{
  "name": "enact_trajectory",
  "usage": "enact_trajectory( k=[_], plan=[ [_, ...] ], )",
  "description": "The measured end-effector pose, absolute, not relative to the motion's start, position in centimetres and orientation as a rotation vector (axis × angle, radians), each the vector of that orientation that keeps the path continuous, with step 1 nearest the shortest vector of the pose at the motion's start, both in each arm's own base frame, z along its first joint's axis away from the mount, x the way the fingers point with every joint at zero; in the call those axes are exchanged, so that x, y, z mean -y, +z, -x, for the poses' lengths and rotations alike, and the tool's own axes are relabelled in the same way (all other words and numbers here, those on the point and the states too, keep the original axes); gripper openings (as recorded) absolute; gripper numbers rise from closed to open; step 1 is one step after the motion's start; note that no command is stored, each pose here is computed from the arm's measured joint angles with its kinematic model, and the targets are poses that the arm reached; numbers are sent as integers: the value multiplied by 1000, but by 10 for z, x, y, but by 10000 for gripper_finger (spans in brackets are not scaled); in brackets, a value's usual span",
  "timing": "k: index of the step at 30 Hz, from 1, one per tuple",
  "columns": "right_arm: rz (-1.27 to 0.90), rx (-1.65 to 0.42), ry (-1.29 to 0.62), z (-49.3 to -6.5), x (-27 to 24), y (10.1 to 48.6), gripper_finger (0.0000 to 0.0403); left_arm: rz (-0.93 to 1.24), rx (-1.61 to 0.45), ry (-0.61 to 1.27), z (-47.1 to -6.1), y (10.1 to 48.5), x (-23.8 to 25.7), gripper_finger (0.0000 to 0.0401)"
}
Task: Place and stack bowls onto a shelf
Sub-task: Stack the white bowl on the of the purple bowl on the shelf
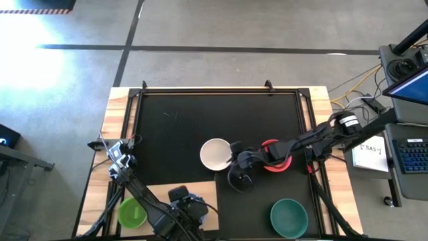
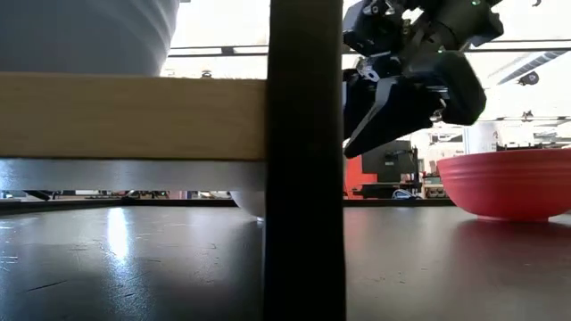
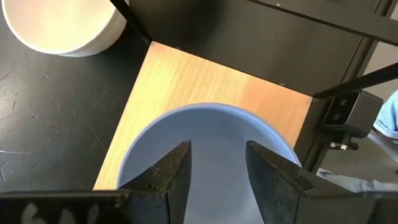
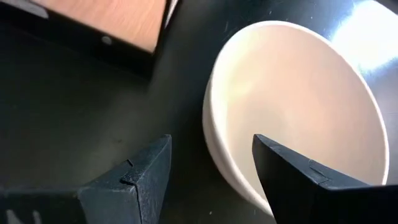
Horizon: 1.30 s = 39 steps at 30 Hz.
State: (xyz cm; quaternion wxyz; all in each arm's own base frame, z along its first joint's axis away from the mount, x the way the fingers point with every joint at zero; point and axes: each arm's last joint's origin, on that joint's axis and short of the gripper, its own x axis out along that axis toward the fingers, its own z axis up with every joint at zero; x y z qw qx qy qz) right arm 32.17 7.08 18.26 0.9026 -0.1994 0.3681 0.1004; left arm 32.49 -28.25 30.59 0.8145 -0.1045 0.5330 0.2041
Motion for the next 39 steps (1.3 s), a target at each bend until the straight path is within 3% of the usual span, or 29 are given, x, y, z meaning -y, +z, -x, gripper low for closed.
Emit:
enact_trajectory(
  k=[14, 19, 24, 28, 32, 39],
  plan=[
    [410, -826, 178, -340, -61, 151, 207, 200, -1102, 434, -324, 312, 280, 135],
    [372, -833, 162, -339, -60, 153, 145, 185, -1091, 434, -324, 312, 279, 135],
    [358, -828, 162, -338, -60, 155, 36, 184, -1090, 437, -325, 312, 278, 135],
    [322, -831, 146, -337, -60, 157, 12, 178, -1089, 435, -325, 312, 278, 135],
    [328, -846, 147, -330, -59, 171, 9, 130, -1079, 422, -326, 313, 277, 135],
    [334, -941, 157, -313, -59, 236, 9, -7, -1030, 407, -329, 315, 273, 135]
  ],
)
